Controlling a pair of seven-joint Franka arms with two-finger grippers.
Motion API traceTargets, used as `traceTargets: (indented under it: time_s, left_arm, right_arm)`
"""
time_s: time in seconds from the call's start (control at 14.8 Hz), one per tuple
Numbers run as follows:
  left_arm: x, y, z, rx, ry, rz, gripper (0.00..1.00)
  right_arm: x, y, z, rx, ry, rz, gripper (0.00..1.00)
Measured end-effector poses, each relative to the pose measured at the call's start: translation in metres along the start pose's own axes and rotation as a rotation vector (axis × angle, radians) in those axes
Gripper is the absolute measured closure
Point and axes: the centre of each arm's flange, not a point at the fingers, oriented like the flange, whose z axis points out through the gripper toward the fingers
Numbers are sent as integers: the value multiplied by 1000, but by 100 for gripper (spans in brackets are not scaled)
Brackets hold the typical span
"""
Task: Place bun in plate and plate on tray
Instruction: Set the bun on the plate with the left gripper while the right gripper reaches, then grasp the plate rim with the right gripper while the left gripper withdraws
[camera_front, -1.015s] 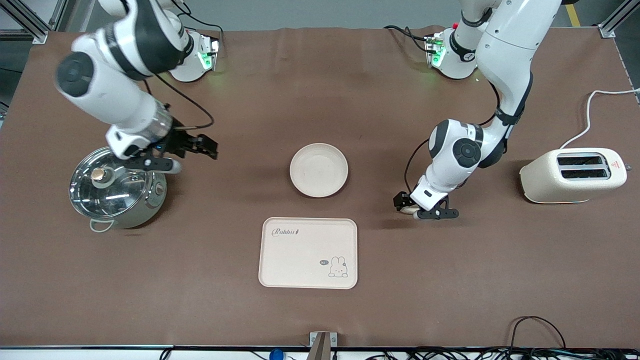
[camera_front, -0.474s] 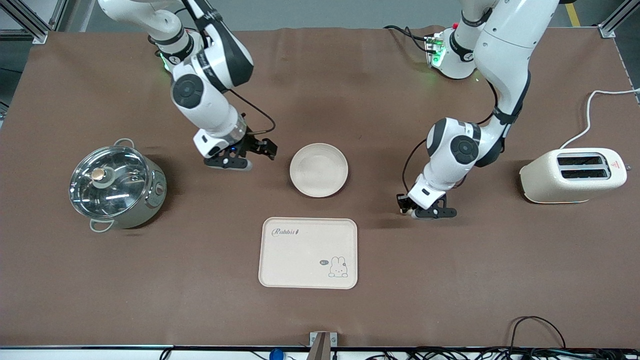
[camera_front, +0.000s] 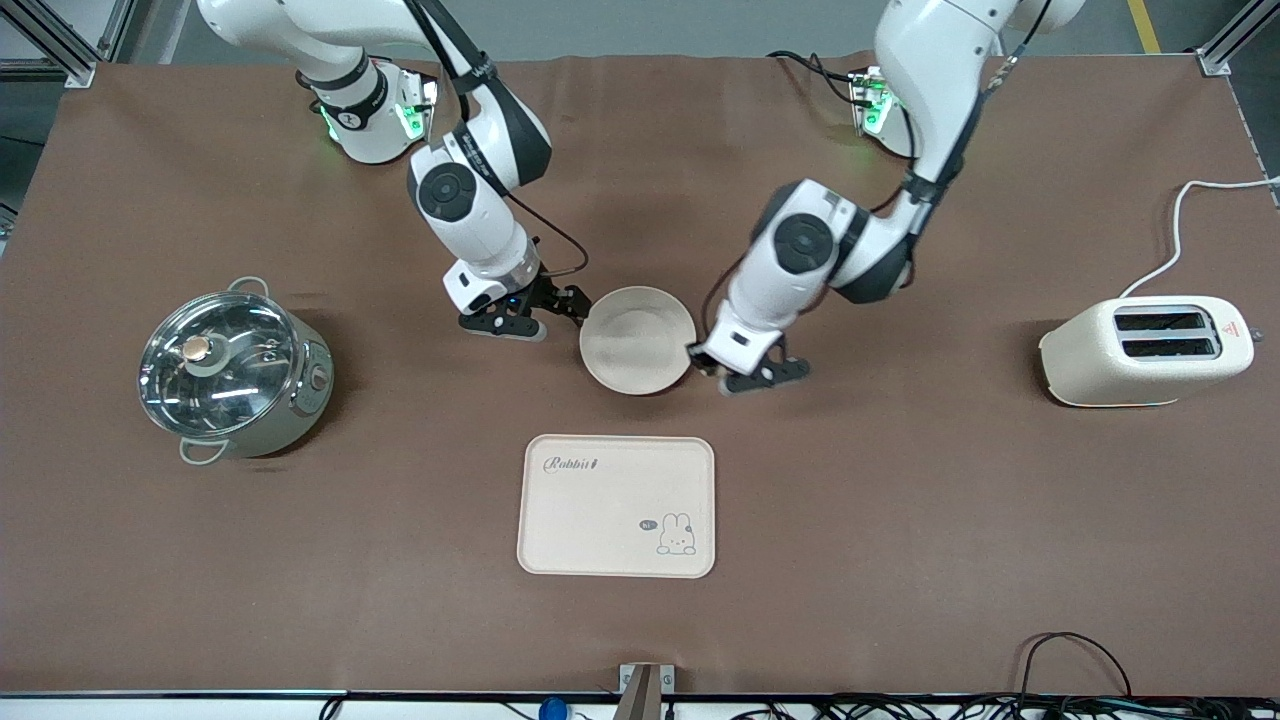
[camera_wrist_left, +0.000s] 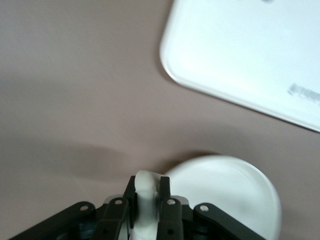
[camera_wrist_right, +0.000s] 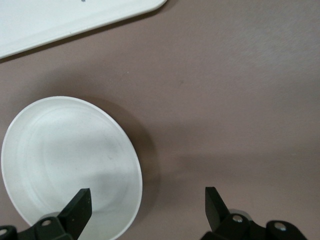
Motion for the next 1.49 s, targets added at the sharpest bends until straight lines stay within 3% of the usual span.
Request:
traceTargets:
  time_s: [0.2, 0.41, 0.54, 0.68, 0.74, 0.81, 0.95, 1.08, 1.22, 1.49]
  left_arm:
    - [-39, 31, 29, 10, -28, -64, 73]
    - [-48, 41, 58, 24, -44, -79, 44]
    - [-41, 40, 60, 24, -40, -89, 26]
    - [-34, 40, 56, 17, -34, -96, 7]
    - [-31, 40, 54, 15, -31, -99, 0]
    - [-28, 40, 52, 17, -29, -97, 0]
    - [-16, 37, 40, 57, -8, -33, 0]
    - [18, 28, 3, 108, 32, 61, 0]
    - [67, 10, -47, 127, 53, 140, 0]
    - [167, -55, -136, 143, 79, 292, 0]
  right_arm:
    - [-15, -8, 27, 7, 19, 13, 1]
    - [-18, -5, 52, 21, 49, 23, 5]
    - [-17, -3, 61, 23, 57, 33, 22]
    - [-15, -3, 61, 27, 58, 43, 28]
    - [-14, -3, 60, 28, 58, 45, 36]
    - [-14, -4, 60, 30, 59, 47, 43]
    - [-14, -4, 60, 31, 59, 49, 48]
    - [-14, -5, 60, 36, 63, 51, 72]
    - [-14, -5, 63, 47, 78, 48, 87]
    - [-18, -10, 64, 62, 91, 40, 96]
